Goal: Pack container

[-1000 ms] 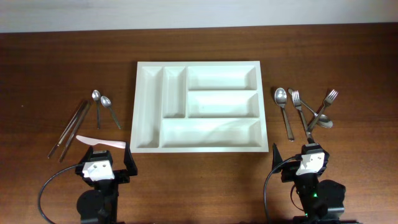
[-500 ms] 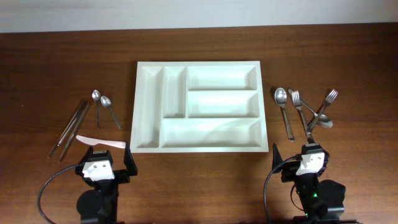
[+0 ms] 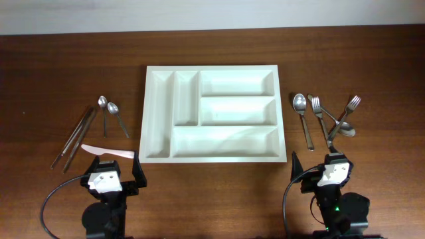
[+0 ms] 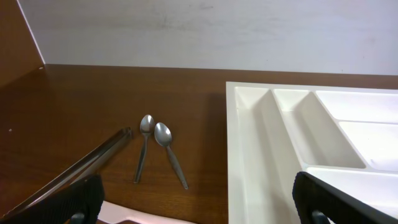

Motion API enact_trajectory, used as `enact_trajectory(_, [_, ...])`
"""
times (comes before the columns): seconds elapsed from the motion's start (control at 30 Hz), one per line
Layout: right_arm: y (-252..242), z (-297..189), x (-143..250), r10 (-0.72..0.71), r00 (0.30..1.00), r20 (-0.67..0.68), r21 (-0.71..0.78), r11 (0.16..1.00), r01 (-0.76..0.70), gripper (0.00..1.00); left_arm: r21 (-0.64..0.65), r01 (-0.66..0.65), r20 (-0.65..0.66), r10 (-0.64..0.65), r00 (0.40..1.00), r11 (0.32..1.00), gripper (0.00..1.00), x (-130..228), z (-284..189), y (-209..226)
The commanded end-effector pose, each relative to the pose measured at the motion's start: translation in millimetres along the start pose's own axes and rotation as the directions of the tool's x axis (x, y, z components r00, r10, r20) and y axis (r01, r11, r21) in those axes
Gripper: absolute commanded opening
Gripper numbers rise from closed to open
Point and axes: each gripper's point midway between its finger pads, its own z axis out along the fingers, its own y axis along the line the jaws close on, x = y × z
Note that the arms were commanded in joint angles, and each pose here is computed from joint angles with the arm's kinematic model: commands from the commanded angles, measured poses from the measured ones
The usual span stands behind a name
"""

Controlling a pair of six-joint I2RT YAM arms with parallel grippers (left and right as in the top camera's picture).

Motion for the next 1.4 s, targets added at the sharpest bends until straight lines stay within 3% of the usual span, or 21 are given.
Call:
enact_trajectory(0.0, [-7, -5, -19, 0.103, 0.993, 0.056, 0.040, 0.994, -0.106, 0.99, -0.011, -0.015, 0.000, 0.015, 1.000, 1.000, 0.99, 2, 0, 2])
enact_trajectory(0.27, [-14, -11, -35, 0.100, 0.991, 0.094, 0.078, 0.991, -0.107, 0.99, -0.011, -0.015, 0.000, 0.015, 1.000, 1.000, 0.99, 2, 0, 2])
enact_trajectory(0.97, [-13, -11, -14, 0.107, 0.994, 0.005, 0.084, 0.991, -0.107, 0.99, -0.011, -0.014, 0.000, 0.014, 1.000, 1.000, 0.99, 2, 0, 2])
enact_trajectory(1.37, [-12, -29, -81, 0.190, 0.981, 0.050, 0.066, 0.979, -0.193, 0.99, -0.011, -0.015, 0.000, 0.015, 1.000, 1.000, 0.99, 2, 0, 2])
